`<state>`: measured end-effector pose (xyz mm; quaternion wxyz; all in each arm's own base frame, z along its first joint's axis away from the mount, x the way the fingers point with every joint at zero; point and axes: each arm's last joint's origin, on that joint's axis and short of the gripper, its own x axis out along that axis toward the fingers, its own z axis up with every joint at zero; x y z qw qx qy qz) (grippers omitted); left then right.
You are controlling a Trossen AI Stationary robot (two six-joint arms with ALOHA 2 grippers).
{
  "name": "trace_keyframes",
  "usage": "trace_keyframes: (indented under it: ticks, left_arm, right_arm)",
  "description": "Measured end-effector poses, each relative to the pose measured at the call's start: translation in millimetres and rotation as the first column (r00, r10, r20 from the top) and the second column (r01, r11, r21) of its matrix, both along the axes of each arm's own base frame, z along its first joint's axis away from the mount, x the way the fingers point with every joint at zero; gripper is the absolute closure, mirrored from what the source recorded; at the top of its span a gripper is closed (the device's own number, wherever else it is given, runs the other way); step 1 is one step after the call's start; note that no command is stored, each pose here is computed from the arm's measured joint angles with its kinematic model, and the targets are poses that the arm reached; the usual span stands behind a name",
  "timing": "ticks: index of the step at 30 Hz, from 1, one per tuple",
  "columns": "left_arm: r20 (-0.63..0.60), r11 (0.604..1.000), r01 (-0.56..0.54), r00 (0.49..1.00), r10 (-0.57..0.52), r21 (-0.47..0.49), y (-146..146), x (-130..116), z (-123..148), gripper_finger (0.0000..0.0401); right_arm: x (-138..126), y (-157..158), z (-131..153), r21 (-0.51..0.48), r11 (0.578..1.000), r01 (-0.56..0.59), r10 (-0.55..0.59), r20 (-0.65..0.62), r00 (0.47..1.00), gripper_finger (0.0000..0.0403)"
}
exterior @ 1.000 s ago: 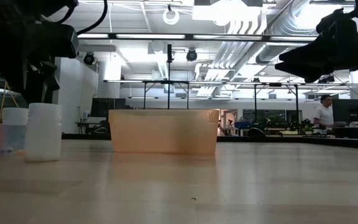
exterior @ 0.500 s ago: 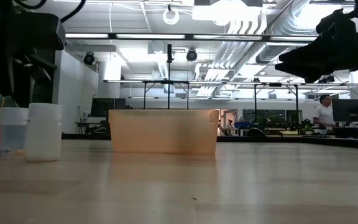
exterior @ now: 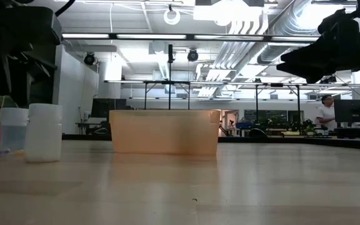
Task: Pick and place pill bottles into a basket
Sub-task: Put the top left transparent pill bottle into the orange bin
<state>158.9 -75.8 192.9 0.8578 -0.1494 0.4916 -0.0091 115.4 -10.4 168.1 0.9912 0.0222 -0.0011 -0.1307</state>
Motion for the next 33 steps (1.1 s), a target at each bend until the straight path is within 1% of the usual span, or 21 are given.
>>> trace_keyframes:
  ticks: [3,6,8,13,17,21,27,33]
  left_arm:
    - [0.007,1.000,0.027,1.000,-0.027,0.014,0,0,0,0.0194]
    - [0.008,1.000,0.026,1.000,-0.026,0.015,0,0,0,0.0194]
    - [0.018,0.999,0.008,1.000,-0.008,0.035,1,1,0,0.0189]
    - [0.025,0.997,-0.020,1.000,0.018,0.079,2,2,-2,0.0149]
    - [-0.016,0.997,-0.006,1.000,0.008,0.080,-1,6,-9,0.0115]
    - [-0.064,0.995,0.000,0.998,0.007,0.099,-3,9,-17,0.0100]
    - [-0.130,0.993,0.011,0.991,0.004,0.114,-5,13,-28,0.0103]
    - [-0.137,0.993,0.017,0.991,0.000,0.120,-7,16,-32,0.0132]
  right_arm:
    - [0,0,0,-0.001,1.000,0.000,0.000,-0.001,1.000,0.0156]
    - [0,0,-1,0.000,1.000,0.000,0.000,-0.013,1.000,0.0156]
    - [0,0,-2,0.000,1.000,0.000,0.000,-0.022,1.000,0.0156]
    - [0,0,-2,0.000,1.000,0.000,0.000,-0.023,1.000,0.0156]
    - [0,0,-3,0.000,1.000,0.000,0.000,-0.029,1.000,0.0156]
    - [0,0,-3,0.000,1.000,0.006,-0.006,-0.035,0.999,0.0156]
    - [0,0,-4,-0.003,1.000,0.012,-0.012,-0.038,0.999,0.0156]
    - [0,0,-4,-0.003,1.000,0.011,-0.011,-0.038,0.999,0.0156]
